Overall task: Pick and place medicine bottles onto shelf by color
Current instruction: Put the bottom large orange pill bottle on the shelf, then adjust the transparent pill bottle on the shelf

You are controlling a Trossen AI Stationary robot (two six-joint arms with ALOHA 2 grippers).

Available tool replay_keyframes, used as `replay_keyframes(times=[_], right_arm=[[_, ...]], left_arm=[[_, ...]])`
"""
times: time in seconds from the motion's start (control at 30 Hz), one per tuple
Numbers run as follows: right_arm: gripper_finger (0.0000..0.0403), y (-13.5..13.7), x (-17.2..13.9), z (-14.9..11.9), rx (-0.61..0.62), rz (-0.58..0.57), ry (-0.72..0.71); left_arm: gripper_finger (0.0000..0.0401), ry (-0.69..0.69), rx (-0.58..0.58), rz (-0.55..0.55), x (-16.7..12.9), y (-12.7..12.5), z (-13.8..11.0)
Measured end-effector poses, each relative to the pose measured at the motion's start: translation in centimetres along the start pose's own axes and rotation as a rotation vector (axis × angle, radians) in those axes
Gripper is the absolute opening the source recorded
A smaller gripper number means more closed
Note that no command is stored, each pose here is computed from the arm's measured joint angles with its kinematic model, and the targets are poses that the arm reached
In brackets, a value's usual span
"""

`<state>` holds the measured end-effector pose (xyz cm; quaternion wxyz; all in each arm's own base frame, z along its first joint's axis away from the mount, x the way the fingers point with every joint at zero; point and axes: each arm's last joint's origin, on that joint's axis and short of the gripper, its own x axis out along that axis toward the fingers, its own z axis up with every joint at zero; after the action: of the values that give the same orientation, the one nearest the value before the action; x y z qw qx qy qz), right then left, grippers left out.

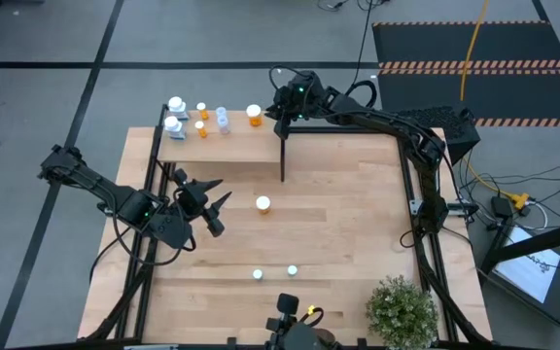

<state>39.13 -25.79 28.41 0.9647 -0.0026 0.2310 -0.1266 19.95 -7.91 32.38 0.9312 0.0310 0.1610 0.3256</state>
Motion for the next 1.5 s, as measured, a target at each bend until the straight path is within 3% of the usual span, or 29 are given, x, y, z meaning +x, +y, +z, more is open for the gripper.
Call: replay_keyframes(times=[0.23,1.07,1.5], right_arm=[[0.0005,-0.3,1.6,-1.3,0.005,-0.021,0.018],[0.0000,1.2,4.4,-2.4,-0.052,0.034,-0.024],[0.0000,3.9,0.6,1.2,-0.040,0.070,-0.032]], left_arm=[[0.0182,-0.001,0.002,0.000,0.0,0.0,0.0],[0.0182,-0.022,0.012,-0.007,0.0,-0.2,0.4],[0.0182,-0.011,-0.035,0.041,1.0,0.5,0.6]])
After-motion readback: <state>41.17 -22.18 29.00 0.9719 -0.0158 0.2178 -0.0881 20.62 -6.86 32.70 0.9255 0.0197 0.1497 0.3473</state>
